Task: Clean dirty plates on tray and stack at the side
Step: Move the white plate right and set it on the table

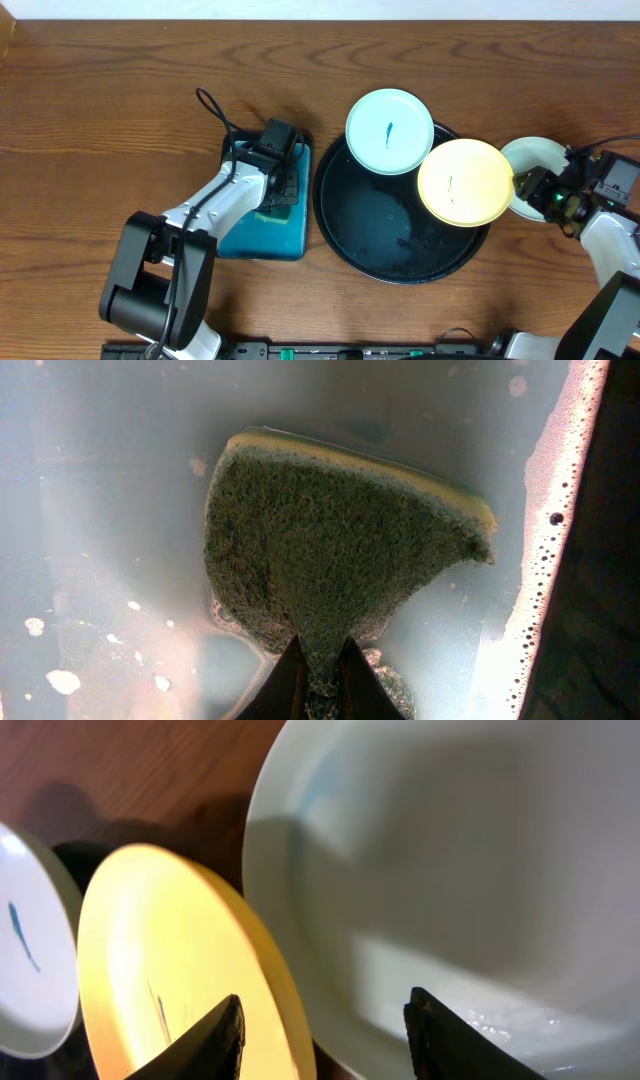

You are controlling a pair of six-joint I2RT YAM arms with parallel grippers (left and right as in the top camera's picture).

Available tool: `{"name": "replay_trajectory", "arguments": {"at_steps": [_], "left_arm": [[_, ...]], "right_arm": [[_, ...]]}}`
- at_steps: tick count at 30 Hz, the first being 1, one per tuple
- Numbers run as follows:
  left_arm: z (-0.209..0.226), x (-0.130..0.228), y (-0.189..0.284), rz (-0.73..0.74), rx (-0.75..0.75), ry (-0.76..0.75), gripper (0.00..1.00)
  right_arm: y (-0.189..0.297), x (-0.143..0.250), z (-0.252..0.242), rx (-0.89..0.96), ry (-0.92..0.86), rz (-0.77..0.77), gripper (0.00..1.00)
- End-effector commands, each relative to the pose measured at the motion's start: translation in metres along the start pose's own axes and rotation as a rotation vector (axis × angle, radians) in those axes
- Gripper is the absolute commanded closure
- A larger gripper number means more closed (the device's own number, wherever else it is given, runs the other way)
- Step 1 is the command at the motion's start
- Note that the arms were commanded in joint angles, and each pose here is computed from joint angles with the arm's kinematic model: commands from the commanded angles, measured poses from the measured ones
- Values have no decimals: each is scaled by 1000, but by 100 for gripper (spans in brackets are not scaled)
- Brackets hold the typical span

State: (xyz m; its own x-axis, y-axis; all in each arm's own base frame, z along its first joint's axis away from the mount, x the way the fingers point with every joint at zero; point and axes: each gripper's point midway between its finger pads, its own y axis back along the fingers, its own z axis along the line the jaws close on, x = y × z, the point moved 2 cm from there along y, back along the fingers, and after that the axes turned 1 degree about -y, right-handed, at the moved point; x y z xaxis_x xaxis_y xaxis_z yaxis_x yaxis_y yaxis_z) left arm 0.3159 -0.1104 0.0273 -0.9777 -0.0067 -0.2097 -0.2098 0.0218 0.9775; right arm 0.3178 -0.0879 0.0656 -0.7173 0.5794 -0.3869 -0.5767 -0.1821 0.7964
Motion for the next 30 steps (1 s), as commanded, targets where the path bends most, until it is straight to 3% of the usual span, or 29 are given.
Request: {"name": "replay_trajectory", "arguments": {"at_steps": [1,6,14,27,30], "left_arm": [[6,23,-19,91,-16,2,93],[6,23,-19,91,-16,2,93],[6,23,-19,91,-16,2,93],[6,23,-19,91,-17,6,93],[6,23,-19,92,-17,6,93]], "right_arm": [[-1,2,13,-41,65,24,50],[-4,13,15,-38,100,62,53],[-6,19,0,53,97,66,73],[-19,28,10,37,116,103,77],[-22,27,15,30,135,98,87]]}}
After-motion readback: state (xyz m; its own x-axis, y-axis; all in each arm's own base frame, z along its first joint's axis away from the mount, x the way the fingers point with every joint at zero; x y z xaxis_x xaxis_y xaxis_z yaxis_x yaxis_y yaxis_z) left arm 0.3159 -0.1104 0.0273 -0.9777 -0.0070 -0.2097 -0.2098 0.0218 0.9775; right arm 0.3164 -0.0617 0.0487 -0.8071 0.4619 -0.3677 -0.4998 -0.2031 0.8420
